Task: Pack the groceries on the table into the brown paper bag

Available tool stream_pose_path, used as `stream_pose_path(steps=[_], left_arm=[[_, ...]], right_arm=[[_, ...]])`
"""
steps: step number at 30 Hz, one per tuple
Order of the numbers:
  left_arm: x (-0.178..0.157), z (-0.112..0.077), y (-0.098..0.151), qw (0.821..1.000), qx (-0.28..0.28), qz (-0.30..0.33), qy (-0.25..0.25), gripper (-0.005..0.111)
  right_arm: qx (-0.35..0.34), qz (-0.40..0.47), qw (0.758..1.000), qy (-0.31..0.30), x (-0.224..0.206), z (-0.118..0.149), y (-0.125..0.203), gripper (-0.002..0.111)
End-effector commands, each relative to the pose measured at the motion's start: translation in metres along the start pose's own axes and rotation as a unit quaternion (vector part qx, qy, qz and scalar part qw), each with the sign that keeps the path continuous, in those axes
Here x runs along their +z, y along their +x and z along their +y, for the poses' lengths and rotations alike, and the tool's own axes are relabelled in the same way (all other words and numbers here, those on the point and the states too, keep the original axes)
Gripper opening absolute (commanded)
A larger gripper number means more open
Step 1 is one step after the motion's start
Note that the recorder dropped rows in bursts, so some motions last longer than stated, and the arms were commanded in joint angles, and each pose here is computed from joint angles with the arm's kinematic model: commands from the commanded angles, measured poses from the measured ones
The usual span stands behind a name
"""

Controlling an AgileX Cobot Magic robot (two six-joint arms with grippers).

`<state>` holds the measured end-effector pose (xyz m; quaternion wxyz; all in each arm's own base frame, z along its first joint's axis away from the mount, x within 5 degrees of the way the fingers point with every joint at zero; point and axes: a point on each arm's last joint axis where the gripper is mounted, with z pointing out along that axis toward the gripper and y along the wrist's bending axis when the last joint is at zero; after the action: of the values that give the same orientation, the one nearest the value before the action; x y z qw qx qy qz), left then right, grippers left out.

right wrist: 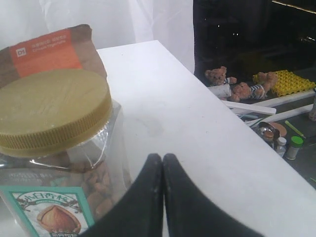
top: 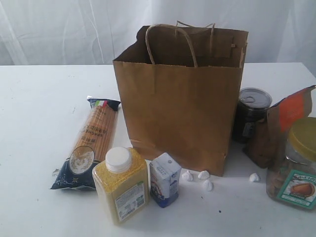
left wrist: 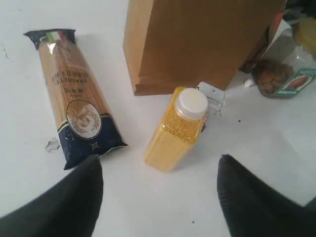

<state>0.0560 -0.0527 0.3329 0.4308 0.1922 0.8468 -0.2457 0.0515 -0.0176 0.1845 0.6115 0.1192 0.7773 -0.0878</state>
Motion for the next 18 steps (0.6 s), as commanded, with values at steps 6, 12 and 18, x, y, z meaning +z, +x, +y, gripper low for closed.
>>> stream_pose_path(steps=[6, 12, 18], left_arm=[[0.078, 0.017, -0.030, 0.979, 0.067, 0.153, 0.116, 0.075], [0.127, 0.013, -0.027, 0.962, 0.138, 0.179, 0.153, 0.088], [0.155, 0.004, -0.027, 0.950, 0.177, 0.196, 0.168, 0.088]], right_arm=[[0.001, -0.009, 1.000, -0.001, 0.000, 0.000, -0.001, 0.000], [0.001, -0.009, 1.000, -0.001, 0.000, 0.000, -0.001, 0.000], [0.001, -0.009, 1.000, -0.001, 0.000, 0.000, -0.001, 0.000]])
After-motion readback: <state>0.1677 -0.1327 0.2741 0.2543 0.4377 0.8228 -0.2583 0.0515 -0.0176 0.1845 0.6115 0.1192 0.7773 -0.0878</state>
